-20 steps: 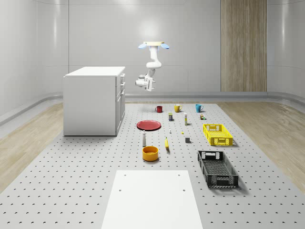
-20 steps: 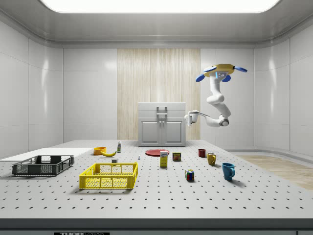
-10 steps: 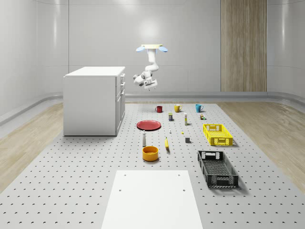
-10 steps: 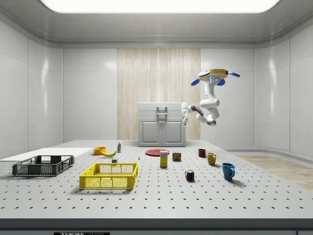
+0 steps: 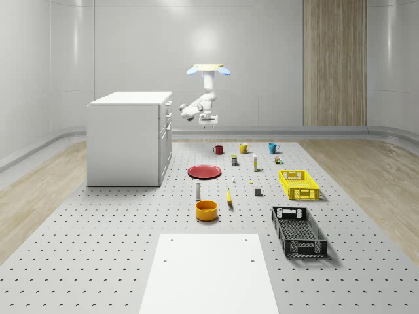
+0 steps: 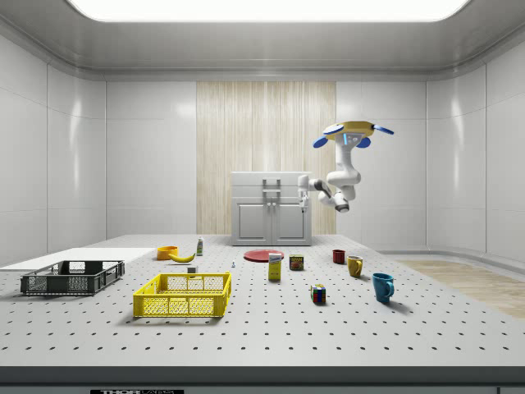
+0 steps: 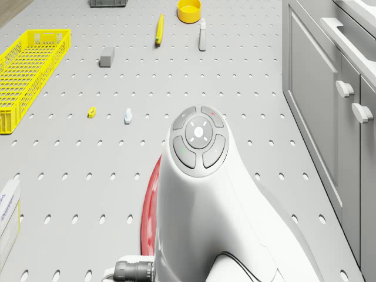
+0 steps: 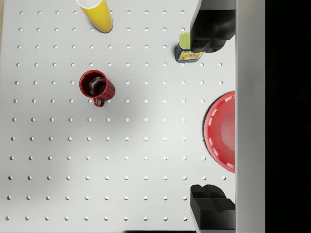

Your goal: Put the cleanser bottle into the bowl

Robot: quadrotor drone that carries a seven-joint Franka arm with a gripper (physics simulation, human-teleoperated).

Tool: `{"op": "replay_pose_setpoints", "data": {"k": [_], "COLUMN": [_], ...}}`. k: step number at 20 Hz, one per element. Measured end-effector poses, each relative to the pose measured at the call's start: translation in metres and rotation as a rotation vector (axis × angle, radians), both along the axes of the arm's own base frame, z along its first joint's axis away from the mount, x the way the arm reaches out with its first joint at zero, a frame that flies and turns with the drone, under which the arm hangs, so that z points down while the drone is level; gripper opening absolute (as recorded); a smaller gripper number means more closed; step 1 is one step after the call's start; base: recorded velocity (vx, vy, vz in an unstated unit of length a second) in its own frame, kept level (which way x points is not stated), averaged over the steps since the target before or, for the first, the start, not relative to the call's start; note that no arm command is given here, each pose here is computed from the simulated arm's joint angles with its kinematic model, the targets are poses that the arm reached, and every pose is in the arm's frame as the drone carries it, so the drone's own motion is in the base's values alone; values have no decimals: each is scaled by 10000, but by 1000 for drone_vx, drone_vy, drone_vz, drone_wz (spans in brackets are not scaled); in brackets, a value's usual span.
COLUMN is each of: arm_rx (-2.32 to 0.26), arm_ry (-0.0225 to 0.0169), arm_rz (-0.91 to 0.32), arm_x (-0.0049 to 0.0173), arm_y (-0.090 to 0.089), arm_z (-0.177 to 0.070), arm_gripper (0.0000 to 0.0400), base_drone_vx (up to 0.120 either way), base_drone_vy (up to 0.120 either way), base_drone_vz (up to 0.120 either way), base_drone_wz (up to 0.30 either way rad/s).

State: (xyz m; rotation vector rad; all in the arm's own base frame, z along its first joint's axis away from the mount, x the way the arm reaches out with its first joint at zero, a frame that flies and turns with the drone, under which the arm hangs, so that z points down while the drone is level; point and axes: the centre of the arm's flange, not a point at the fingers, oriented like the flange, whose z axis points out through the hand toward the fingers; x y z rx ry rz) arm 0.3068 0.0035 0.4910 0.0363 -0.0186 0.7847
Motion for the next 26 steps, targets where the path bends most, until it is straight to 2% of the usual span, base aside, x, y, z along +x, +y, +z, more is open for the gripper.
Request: {"op": "replay_pose_setpoints", "data": {"k": [4,9,15,26], "arm_rx": [-197,-308,-358,-379], "arm_ry": [8,12,15,16], "arm_rz": [-4,-6,-6,-5], "arm_x": [0,0,0,0], "arm_y": [-19,-30,-35,-37], "arm_z": [-1,-2,-2,-3], "arm_gripper": [400,400,400,400], "base_drone_vx": [120,120,120,120], "base_drone_vy": [0,0,0,0], "base_drone_vz": [-80,0,-113,0], "base_drone_wz": [0,0,0,0]}}
